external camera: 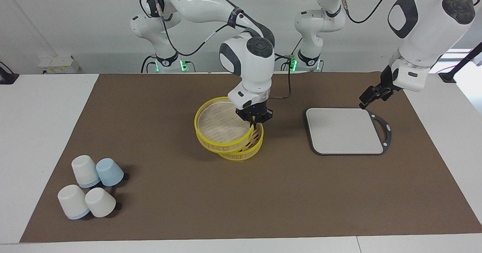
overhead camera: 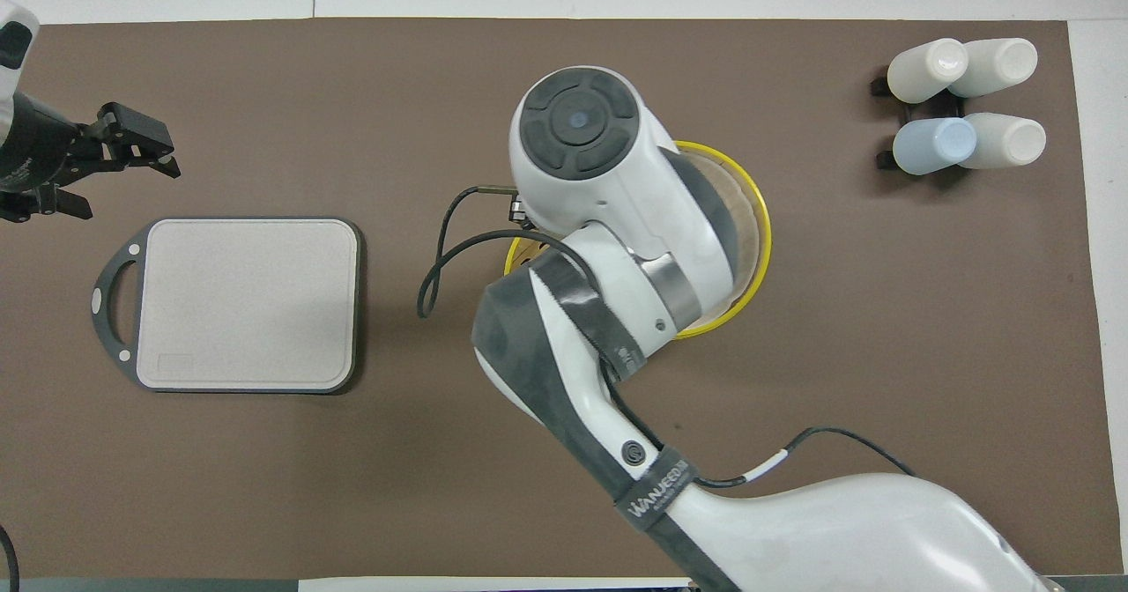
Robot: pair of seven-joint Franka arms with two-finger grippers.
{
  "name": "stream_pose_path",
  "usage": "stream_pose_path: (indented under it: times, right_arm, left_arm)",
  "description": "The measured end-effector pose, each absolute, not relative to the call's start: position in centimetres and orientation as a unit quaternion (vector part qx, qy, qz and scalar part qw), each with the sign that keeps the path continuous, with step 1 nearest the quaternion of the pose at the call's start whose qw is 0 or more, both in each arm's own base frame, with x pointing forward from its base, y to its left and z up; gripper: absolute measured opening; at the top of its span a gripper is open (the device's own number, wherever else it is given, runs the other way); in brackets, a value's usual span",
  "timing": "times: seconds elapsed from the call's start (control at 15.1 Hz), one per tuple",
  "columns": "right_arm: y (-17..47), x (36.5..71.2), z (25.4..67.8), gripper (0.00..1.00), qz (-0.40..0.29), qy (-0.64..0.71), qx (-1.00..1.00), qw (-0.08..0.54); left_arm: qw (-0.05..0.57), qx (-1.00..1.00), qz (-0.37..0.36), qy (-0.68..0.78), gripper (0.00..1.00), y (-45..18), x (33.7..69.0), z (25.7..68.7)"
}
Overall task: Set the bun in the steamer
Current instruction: 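Bring the lid back and lower it onto the steamer with the right gripper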
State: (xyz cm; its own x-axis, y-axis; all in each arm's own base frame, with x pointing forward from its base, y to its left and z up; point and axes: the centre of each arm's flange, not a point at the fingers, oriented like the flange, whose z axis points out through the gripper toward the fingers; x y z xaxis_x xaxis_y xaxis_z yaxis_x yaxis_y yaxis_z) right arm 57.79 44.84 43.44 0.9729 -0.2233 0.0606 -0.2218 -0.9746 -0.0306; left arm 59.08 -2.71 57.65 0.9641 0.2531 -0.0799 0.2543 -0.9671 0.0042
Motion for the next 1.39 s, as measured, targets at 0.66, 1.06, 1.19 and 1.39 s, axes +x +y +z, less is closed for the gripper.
stream_pose_path:
  times: [0.66, 1.06, 1.19, 1.39]
  right_arm:
    - [46.4, 57.7, 39.9, 0.09, -0.055, 0.128, -0.989, 0.04]
    - [45.7, 56.4, 39.6, 0.09, -0.045, 0.126, -0.99, 0.031]
    - [46.0, 55.9, 39.6, 0.09, -0.044, 0.122, -0.991, 0.031]
    - [47.1, 55.0, 39.5, 0.09, -0.046, 0.113, -0.992, 0.032]
  left_arm:
    - [0.007, 0.995, -0.062, 0.078, 1.0, -0.5, 55.2, 57.1]
    - [0.008, 0.996, -0.057, 0.073, 1.0, -0.6, 55.1, 57.1]
    - [0.008, 0.996, -0.057, 0.073, 1.0, -0.5, 55.1, 57.1]
    - [0.008, 0.996, -0.057, 0.072, 1.0, -0.7, 55.1, 57.0]
